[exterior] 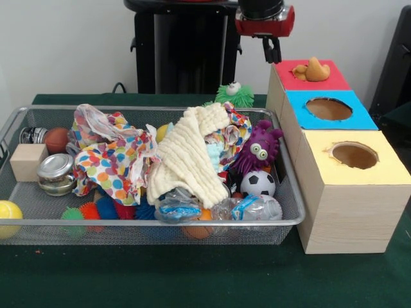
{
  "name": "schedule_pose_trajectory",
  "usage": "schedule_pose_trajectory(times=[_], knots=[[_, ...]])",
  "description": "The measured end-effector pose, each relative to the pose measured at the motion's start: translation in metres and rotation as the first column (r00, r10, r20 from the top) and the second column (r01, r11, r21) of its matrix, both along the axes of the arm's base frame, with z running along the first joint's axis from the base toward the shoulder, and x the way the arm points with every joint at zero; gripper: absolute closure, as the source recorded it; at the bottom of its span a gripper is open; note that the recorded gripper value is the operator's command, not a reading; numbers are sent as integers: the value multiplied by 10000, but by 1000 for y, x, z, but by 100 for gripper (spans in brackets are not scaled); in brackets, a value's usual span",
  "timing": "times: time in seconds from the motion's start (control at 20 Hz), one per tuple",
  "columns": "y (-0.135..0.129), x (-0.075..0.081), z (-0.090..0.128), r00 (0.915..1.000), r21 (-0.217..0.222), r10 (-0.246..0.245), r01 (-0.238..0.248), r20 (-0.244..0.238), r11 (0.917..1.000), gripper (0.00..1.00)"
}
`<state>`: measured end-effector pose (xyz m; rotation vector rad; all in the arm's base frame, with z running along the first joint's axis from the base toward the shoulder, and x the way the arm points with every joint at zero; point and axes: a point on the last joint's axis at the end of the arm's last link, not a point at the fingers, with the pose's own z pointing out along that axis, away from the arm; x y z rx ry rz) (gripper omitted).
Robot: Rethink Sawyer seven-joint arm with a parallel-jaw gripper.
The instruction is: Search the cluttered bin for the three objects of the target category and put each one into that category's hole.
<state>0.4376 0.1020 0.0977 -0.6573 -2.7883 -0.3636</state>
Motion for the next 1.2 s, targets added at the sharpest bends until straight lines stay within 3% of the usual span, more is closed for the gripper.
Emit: schedule_pose_trajectory(times=[0.25, 0.6, 1.2], knots=[[17, 3, 9, 9999, 37, -103, 103, -41, 9999, 100], [36, 11, 18, 9974, 21, -689, 689, -194, 9976, 100], [41, 17, 20, 9924, -26, -1197, 1196, -295, 9928, 100]])
